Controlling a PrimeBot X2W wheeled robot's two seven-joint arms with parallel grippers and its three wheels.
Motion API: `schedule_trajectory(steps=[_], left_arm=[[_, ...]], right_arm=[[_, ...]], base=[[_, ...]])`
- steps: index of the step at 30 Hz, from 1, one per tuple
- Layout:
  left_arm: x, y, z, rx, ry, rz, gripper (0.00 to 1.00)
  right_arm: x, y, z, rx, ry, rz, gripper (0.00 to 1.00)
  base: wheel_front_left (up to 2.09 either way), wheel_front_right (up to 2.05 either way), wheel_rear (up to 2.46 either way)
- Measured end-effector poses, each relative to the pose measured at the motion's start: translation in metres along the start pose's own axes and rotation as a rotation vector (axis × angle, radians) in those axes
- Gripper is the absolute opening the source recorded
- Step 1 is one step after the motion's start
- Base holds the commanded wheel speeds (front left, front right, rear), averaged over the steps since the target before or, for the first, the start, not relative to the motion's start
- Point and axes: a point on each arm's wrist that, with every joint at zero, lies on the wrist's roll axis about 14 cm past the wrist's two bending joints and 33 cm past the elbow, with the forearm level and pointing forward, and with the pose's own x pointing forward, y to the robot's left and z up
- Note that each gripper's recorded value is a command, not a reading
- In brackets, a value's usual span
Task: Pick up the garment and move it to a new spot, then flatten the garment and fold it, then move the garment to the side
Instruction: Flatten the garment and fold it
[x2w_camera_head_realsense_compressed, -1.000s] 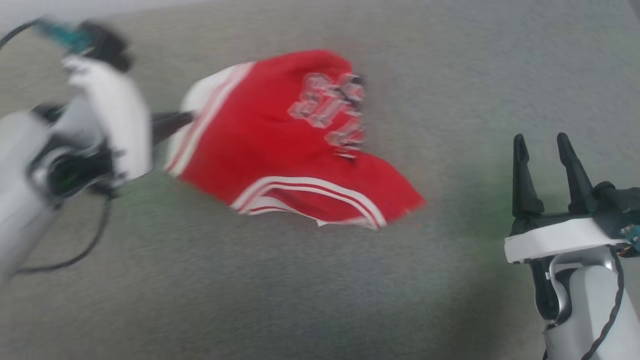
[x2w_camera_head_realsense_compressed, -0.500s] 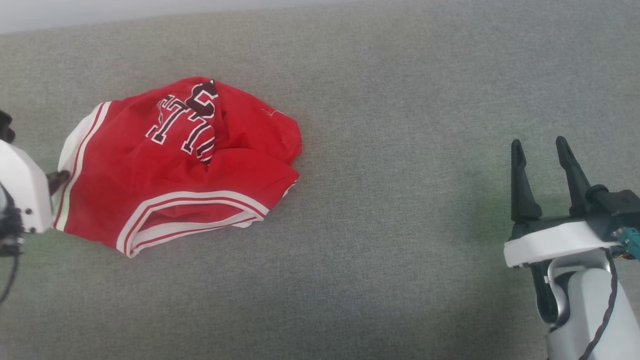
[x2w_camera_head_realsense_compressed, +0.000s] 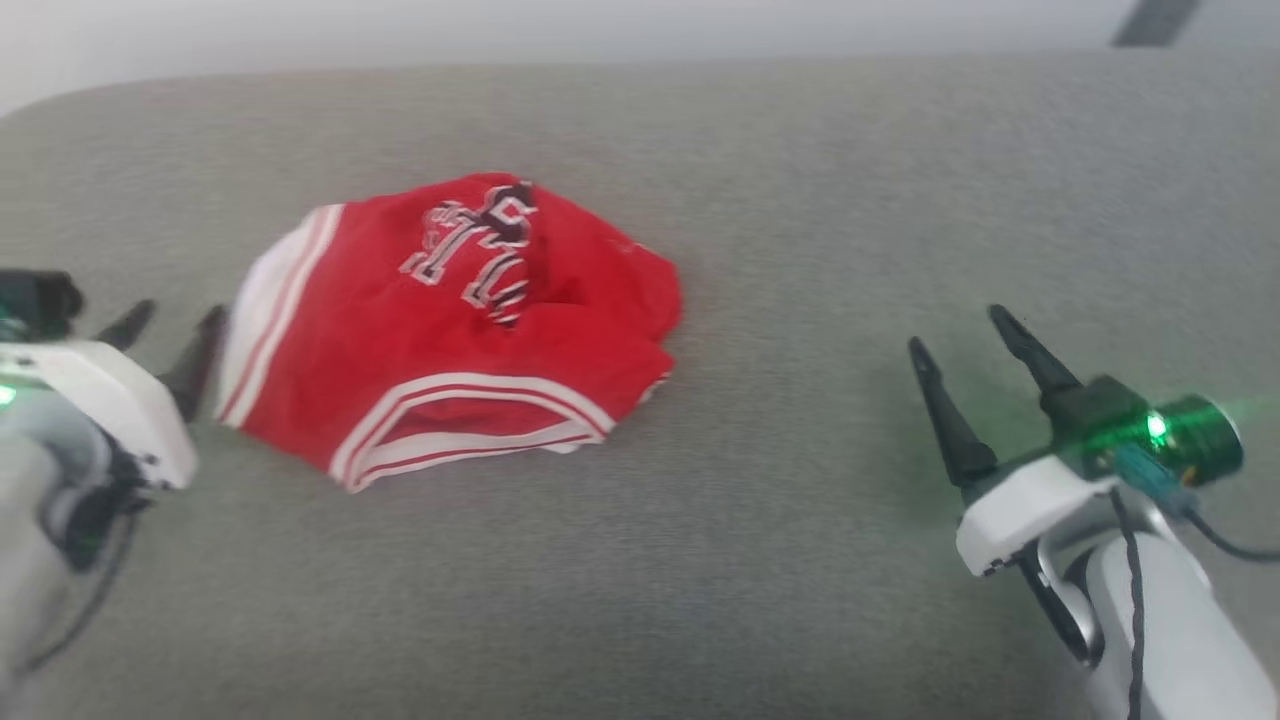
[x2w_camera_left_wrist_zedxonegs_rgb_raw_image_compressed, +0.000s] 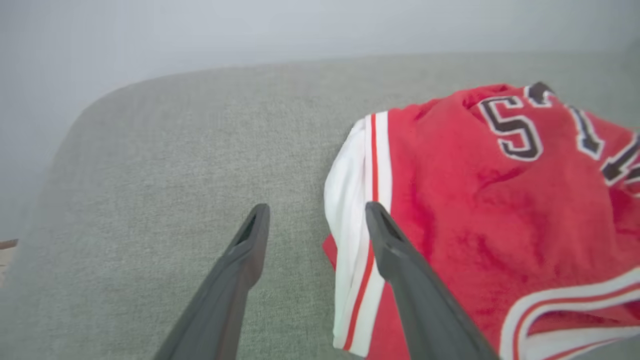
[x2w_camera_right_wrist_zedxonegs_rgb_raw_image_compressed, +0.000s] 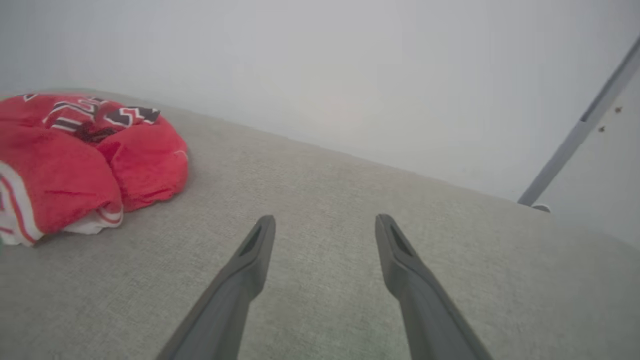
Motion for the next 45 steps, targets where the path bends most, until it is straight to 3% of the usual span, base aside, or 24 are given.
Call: schedule_trajectory(steps=[4,8,16,24,31,35,36,37,38,41,45], left_arm=[[-0.021,-0.006,-0.010,-0.023,-0.064,0.035,1.00],[-0.044,-0.015,0.021,-0.056,-0.231,0.084,1.00],[-0.119,-0.028,-0.034,-0.180,-0.307,0.233,1.00],[-0.155,-0.027,-0.058,-0.257,-0.337,0.321,1.00],[-0.159,-0.026,-0.072,-0.293,-0.326,0.353,1.00],[-0.159,-0.024,-0.076,-0.306,-0.321,0.364,1.00],[-0.158,-0.024,-0.076,-0.309,-0.323,0.365,1.00],[-0.158,-0.023,-0.076,-0.310,-0.324,0.368,1.00],[-0.157,-0.024,-0.076,-0.312,-0.325,0.365,1.00],[-0.154,-0.024,-0.076,-0.311,-0.326,0.361,1.00],[-0.150,-0.027,-0.074,-0.311,-0.331,0.346,1.00]], right_arm=[[0.016,0.038,0.005,-0.027,0.052,0.165,1.00],[0.029,0.074,0.012,-0.065,0.118,0.334,1.00],[0.041,0.134,0.008,-0.224,0.300,0.635,1.00],[0.059,0.166,-0.004,-0.311,0.488,0.788,1.00],[0.063,0.176,-0.044,-0.396,0.672,0.851,1.00],[0.065,0.182,-0.054,-0.402,0.701,0.877,1.00],[0.066,0.183,-0.055,-0.399,0.700,0.881,0.51],[0.065,0.185,-0.056,-0.396,0.700,0.889,0.29],[0.066,0.186,-0.054,-0.390,0.686,0.892,0.00],[0.072,0.181,-0.046,-0.368,0.643,0.881,0.00],[0.091,0.150,-0.021,-0.314,0.554,0.792,0.00]], base=[[0.00,0.00,0.00],[0.00,0.00,0.00],[0.00,0.00,0.00],[0.00,0.00,0.00],[0.00,0.00,0.00],[0.00,0.00,0.00],[0.00,0.00,0.00],[0.00,0.00,0.00],[0.00,0.00,0.00],[0.00,0.00,0.00],[0.00,0.00,0.00]])
